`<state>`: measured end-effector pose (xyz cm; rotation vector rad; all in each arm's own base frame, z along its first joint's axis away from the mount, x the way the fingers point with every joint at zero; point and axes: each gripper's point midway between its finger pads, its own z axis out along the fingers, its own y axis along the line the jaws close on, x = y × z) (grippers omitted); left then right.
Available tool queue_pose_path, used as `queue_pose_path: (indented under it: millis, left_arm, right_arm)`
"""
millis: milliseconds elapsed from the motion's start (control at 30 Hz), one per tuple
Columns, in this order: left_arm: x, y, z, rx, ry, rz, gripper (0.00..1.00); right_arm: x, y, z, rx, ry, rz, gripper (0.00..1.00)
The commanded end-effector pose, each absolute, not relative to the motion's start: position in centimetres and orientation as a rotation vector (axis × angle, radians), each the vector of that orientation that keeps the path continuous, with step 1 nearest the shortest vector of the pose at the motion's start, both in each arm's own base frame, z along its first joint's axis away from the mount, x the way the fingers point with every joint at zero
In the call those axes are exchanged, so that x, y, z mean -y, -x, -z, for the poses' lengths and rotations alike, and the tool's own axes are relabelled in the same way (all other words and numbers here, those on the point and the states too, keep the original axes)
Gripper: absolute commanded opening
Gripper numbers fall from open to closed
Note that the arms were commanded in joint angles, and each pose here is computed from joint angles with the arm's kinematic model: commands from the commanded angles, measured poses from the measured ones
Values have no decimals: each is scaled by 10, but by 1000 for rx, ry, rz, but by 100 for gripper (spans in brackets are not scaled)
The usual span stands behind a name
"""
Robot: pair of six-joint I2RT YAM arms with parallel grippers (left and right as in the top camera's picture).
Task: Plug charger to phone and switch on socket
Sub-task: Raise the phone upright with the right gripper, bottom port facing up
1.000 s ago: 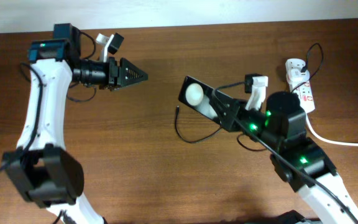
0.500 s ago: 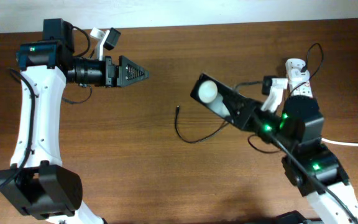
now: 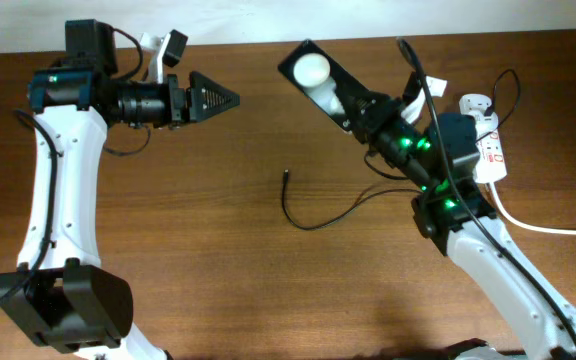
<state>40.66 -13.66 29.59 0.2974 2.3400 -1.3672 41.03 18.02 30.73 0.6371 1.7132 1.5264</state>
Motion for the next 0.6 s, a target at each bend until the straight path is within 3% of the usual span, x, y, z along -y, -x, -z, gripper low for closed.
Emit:
queue_pose_path:
  millis: [0, 567]
  left_arm:
    - [157, -405, -310, -2314, -307, 1408, 99]
    - [186, -433, -298, -2213, -112, 1741, 99]
  right_arm:
    - [-187, -418, -322, -1616, -713, -1574, 4]
    - [-188, -420, -323, -1572, -768, -1540, 4]
